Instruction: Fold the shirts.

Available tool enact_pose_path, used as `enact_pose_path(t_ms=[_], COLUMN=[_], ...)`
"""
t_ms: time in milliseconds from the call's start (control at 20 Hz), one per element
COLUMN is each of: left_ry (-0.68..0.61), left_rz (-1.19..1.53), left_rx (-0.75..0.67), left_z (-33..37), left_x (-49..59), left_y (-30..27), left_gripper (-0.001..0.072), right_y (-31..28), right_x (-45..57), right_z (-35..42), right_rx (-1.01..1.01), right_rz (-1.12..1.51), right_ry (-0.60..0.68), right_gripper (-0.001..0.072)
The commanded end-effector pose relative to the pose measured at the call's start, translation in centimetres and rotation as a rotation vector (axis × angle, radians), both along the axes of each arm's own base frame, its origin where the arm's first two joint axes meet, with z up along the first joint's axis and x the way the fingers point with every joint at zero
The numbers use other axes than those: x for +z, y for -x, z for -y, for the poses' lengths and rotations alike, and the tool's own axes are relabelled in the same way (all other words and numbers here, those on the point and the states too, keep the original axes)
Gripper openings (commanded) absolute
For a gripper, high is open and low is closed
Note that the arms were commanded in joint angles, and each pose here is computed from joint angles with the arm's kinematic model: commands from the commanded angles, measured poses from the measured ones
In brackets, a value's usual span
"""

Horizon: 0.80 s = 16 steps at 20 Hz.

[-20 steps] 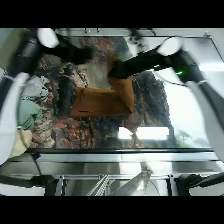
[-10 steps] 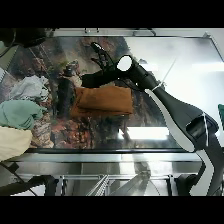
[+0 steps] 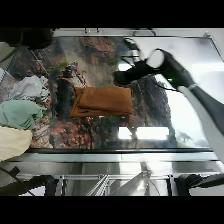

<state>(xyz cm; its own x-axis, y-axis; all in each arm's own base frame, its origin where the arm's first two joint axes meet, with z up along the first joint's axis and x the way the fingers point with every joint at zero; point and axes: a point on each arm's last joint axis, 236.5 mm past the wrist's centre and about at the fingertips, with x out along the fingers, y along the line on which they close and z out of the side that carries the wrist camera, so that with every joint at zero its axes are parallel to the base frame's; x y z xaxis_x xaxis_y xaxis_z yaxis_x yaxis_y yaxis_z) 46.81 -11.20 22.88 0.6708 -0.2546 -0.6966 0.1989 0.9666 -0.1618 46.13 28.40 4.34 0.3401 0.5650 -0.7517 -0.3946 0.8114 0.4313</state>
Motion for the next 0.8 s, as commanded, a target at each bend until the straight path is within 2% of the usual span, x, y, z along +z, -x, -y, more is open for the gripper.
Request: enact_pose_path(t_ms=[0,200,250,350,500,750], left_ry=[-0.012,-0.021,-0.024,-0.025,-0.023,-0.016], left_rz=[-0.024,-0.078,-0.09,-0.1,-0.089,-0.052], left_rx=[-0.064,-0.094,-0.097,-0.099,-0.099,-0.099], left_z=[2.7,4.3,4.4,4.4,4.4,4.2], left_x=[-2.2,-5.4,-5.8,-6.2,-5.7,-3.9], left_y=[0.4,1.0,1.2,1.3,1.5,2.1], left_gripper=[0.0022,0.0022,0.0022,0.0022,0.0022,0.0022], right_y=[1.3,2.8,2.7,2.3,1.4,0.9], right_x=[-1.5,-3.7,-4.1,-4.7,-6.1,-11.8], right_z=[9.4,15.5,16.4,16.7,14.8,9.5], right_rx=[-0.177,-0.239,-0.257,-0.259,-0.256,-0.269], right_rz=[-0.002,-0.097,-0.111,-0.127,-0.16,-0.361], right_ry=[0.063,0.1,0.099,0.062,-0.036,-0.313], right_gripper=[0.002,0.0028,0.0084,0.072,0.0713,0.0718])
